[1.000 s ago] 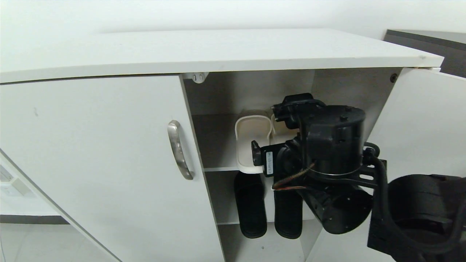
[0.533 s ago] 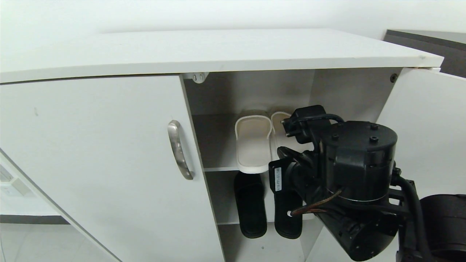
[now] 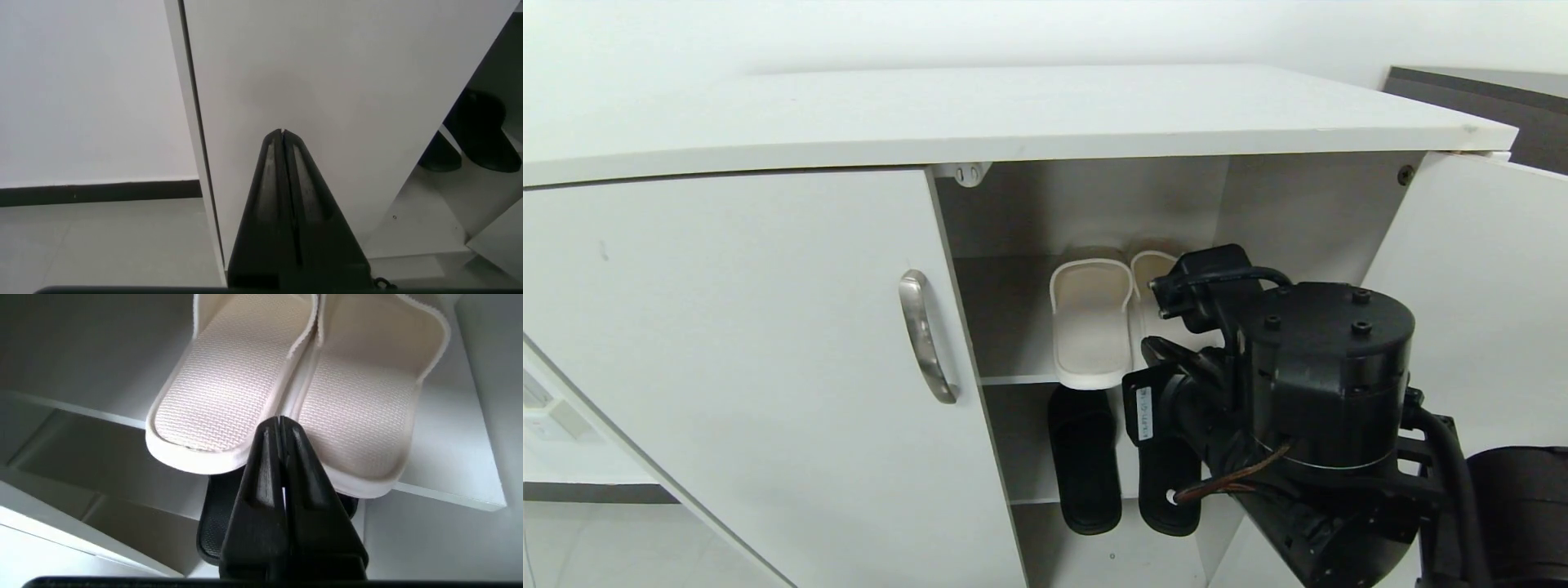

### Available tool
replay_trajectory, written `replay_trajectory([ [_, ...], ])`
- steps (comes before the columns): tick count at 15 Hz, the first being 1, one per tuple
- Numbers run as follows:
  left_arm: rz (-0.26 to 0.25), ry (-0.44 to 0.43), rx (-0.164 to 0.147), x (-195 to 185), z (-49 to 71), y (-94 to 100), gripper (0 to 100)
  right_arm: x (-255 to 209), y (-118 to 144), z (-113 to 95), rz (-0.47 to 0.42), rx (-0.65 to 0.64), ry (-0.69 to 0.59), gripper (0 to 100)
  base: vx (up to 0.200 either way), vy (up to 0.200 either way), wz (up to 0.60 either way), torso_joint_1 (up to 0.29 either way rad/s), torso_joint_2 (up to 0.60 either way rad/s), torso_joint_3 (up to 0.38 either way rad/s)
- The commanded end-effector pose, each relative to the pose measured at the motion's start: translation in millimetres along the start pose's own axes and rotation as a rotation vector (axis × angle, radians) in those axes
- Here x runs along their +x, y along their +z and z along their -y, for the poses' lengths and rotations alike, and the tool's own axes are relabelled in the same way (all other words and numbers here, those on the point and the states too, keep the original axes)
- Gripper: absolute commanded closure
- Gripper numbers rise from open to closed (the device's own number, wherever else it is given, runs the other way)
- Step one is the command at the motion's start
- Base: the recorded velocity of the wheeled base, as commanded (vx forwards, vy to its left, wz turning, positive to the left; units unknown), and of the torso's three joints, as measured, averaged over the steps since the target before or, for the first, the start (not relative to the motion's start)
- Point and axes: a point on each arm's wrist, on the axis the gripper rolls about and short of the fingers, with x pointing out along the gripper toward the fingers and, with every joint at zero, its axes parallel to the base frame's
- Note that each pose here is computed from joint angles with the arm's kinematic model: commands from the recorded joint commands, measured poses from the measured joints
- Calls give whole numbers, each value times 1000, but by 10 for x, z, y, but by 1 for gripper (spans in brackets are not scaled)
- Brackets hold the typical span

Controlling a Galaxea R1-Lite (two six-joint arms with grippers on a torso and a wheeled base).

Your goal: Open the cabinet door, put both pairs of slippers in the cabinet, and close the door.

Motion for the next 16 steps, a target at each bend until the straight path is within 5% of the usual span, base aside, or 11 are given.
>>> replay_trajectory([
  [1, 0, 1, 0, 1, 0, 1, 100, 0, -16, -13, -3, -3, 2, 100, 0, 0, 0, 0, 0, 0],
  [16, -2, 2, 0, 1, 0, -1, 100, 35, -106, 1, -28, -22, -4, 100, -200, 0, 0, 1, 3, 1],
])
